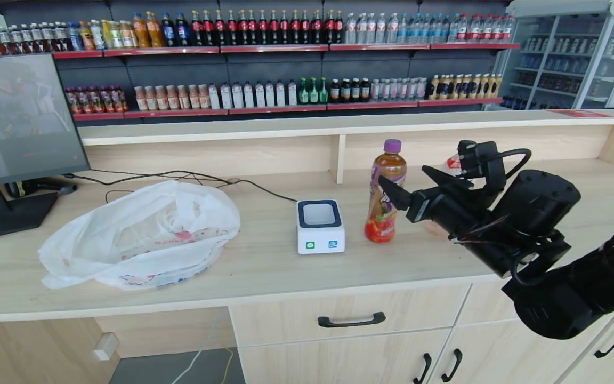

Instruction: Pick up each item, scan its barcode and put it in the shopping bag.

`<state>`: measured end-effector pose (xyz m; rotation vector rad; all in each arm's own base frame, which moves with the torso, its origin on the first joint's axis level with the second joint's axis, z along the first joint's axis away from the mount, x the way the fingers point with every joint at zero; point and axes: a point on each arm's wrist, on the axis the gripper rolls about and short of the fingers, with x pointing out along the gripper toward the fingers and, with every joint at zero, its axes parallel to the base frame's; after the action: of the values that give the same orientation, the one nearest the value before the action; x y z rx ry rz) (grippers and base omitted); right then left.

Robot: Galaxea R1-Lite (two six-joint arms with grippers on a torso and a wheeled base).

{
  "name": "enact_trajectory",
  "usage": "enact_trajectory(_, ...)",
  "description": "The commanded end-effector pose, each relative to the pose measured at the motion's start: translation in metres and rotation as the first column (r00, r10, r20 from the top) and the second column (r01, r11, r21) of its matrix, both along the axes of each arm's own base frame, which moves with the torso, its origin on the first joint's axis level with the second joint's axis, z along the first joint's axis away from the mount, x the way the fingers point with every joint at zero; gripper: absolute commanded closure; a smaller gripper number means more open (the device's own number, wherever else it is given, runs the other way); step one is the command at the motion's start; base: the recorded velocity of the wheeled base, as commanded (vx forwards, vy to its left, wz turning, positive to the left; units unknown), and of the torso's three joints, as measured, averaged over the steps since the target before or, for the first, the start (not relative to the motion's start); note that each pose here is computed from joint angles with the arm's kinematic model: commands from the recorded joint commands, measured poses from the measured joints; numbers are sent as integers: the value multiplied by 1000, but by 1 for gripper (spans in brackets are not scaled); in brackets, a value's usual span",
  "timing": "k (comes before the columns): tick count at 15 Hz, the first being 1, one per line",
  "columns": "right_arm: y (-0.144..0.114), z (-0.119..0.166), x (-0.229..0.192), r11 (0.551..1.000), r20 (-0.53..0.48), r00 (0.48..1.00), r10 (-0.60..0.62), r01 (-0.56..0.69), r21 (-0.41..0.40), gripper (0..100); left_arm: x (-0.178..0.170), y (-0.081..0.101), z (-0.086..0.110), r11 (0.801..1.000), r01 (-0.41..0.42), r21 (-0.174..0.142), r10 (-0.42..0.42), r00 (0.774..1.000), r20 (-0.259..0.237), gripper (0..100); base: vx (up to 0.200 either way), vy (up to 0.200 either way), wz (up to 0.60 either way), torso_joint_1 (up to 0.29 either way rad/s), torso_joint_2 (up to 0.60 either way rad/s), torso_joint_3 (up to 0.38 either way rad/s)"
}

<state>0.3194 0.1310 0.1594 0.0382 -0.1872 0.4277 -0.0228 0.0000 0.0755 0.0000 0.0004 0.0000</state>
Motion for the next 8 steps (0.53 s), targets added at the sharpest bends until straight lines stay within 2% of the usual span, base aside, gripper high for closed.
enact_trajectory(1, 1, -12, -1, 1000, -30, 1000, -9, 8, -14, 0, 0, 0, 0, 1000, 0, 0, 0, 1000, 0, 0, 0, 0, 0, 0, 0, 0)
enact_trajectory(3, 9, -20, -5, 1000, -41, 999, 7, -8, -12, 0, 0, 0, 0, 1000, 0, 0, 0, 1000, 0, 0, 0, 0, 0, 0, 0, 0)
enact_trajectory(8, 8, -33, -4, 1000, -71, 997, 0, -2, -28, 0, 0, 0, 0, 1000, 0, -2, 0, 1000, 0, 0, 0, 0, 0, 0, 0, 0)
